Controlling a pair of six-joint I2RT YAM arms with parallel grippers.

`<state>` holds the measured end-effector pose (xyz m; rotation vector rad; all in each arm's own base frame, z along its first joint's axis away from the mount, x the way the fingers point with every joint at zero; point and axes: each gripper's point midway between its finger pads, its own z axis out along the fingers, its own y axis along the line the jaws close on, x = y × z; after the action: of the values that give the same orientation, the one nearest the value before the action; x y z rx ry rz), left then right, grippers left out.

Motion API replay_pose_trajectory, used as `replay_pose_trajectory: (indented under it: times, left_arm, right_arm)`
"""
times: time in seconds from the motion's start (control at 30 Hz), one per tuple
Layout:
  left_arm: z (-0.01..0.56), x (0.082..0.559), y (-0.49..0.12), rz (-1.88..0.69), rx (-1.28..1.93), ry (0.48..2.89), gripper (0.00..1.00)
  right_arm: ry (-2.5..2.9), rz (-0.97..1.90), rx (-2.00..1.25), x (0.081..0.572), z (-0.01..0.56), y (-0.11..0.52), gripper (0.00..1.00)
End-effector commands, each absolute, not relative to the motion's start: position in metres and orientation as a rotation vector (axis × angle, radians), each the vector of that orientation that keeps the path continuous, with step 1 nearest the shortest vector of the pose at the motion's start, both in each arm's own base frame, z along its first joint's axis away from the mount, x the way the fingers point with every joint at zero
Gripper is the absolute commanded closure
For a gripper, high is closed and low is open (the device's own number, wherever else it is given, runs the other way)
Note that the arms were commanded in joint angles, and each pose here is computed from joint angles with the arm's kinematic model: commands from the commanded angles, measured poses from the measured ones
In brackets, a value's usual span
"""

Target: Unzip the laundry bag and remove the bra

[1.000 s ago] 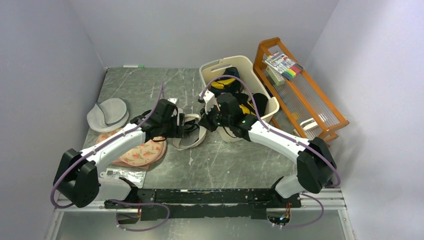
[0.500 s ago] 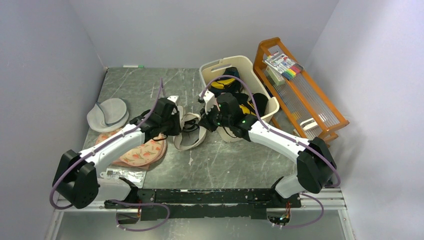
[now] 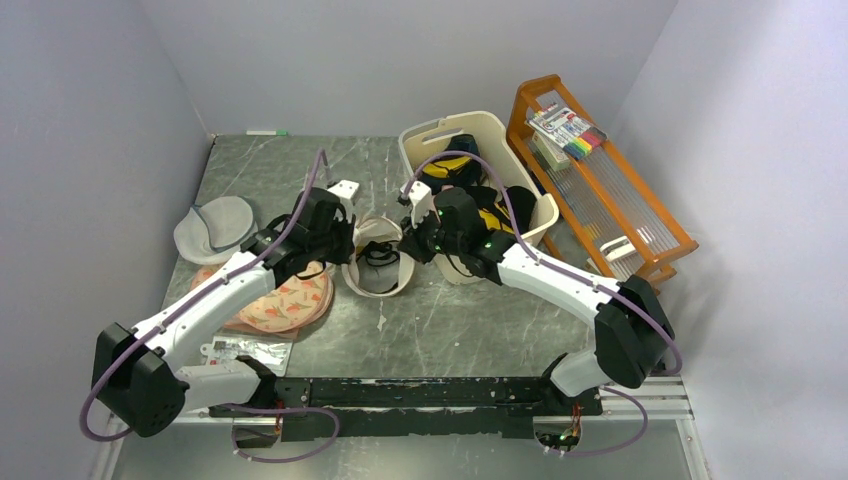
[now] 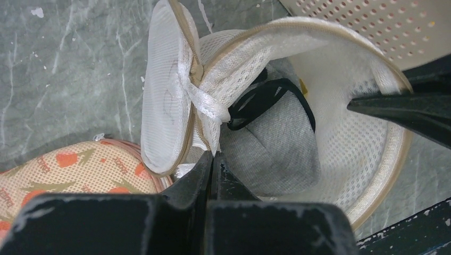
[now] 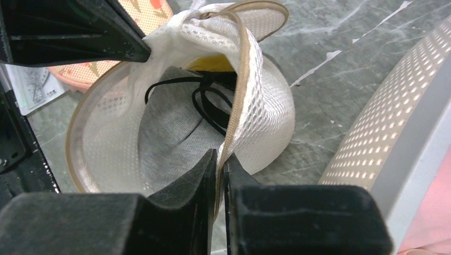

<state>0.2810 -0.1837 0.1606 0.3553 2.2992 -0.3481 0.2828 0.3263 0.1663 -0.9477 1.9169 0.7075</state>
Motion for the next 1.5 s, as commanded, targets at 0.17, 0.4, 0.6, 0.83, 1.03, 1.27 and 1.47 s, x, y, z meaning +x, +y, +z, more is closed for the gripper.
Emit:
replay_pose_trajectory:
  times: [0.17,0.4,0.6,0.83,1.03,1.27,1.47]
  left_arm:
    - [0.176,0.280,-0.196,-0.444,0.467,2.179,0.93]
    - [0.175,0.279,-0.193,-0.422,0.489,2.180,0.93]
    - [0.175,0.279,-0.191,-0.414,0.490,2.176,0.93]
    - [0.176,0.280,-0.188,-0.402,0.480,2.173,0.93]
    - [0.176,0.280,-0.190,-0.422,0.484,2.171,0.93]
    - [0.176,0.280,-0.191,-0.435,0.487,2.172,0.93]
    - [0.176,0.280,-0.191,-0.442,0.488,2.171,0.93]
  right_arm:
    - [1.881,0.668,-0.922,0.296,0.202,0.327,0.63]
    - [1.719,0.608,-0.973,0.276,0.240,0.343,0.47]
    - [1.571,0.594,-1.142,0.268,0.223,0.358,0.49]
    - [1.652,0.542,-1.200,0.278,0.181,0.368,0.60]
    - [1.732,0.468,-1.177,0.289,0.151,0.364,0.57]
    - [1.802,0.344,-1.150,0.306,0.127,0.359,0.56]
    - [1.800,0.291,-1.108,0.316,0.120,0.359,0.59]
